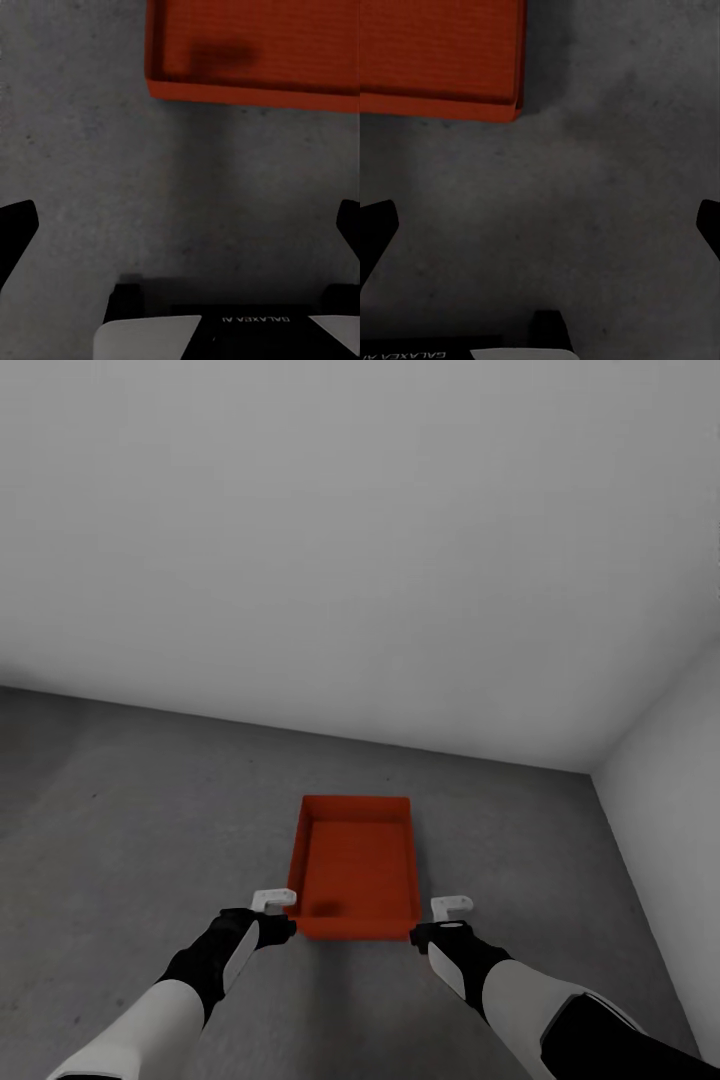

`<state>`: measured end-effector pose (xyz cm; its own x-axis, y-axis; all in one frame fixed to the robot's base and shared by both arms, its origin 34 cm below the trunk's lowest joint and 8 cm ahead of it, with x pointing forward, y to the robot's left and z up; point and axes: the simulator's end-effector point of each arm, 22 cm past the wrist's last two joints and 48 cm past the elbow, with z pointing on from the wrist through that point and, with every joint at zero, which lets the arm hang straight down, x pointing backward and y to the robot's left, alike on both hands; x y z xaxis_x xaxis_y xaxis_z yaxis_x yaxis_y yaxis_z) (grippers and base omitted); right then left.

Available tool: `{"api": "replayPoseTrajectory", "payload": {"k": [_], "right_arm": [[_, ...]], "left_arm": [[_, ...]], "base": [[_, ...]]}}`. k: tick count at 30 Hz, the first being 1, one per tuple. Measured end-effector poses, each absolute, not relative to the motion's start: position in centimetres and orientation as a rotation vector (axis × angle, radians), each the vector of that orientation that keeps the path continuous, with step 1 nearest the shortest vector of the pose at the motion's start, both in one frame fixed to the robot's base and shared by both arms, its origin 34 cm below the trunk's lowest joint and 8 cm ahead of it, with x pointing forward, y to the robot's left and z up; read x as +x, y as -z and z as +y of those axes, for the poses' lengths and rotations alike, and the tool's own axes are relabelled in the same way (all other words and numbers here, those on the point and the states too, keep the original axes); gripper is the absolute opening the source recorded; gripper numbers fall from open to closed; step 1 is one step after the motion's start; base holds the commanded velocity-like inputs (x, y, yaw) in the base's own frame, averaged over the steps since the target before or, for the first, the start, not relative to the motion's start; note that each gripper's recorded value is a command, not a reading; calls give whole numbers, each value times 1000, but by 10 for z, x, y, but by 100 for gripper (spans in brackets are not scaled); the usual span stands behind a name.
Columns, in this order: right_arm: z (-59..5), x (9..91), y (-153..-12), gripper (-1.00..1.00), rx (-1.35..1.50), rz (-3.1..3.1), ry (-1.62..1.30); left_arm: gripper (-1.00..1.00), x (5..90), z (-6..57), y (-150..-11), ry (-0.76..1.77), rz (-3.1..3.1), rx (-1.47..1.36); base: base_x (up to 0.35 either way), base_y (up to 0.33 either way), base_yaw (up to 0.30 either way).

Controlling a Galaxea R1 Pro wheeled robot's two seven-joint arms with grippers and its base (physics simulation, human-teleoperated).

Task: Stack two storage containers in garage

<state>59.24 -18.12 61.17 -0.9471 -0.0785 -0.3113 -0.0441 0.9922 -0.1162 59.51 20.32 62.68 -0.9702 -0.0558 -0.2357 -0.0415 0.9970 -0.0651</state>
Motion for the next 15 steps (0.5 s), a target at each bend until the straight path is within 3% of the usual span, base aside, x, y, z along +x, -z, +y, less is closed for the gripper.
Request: {"api": "replayPoseTrajectory", "payload": {"k": [15], "right_arm": [[-181,601,-623,100,-87,2791,154]], "left_arm": [[100,603,203,-638,88,2876,-70]], "base": [[0,0,0]]}}
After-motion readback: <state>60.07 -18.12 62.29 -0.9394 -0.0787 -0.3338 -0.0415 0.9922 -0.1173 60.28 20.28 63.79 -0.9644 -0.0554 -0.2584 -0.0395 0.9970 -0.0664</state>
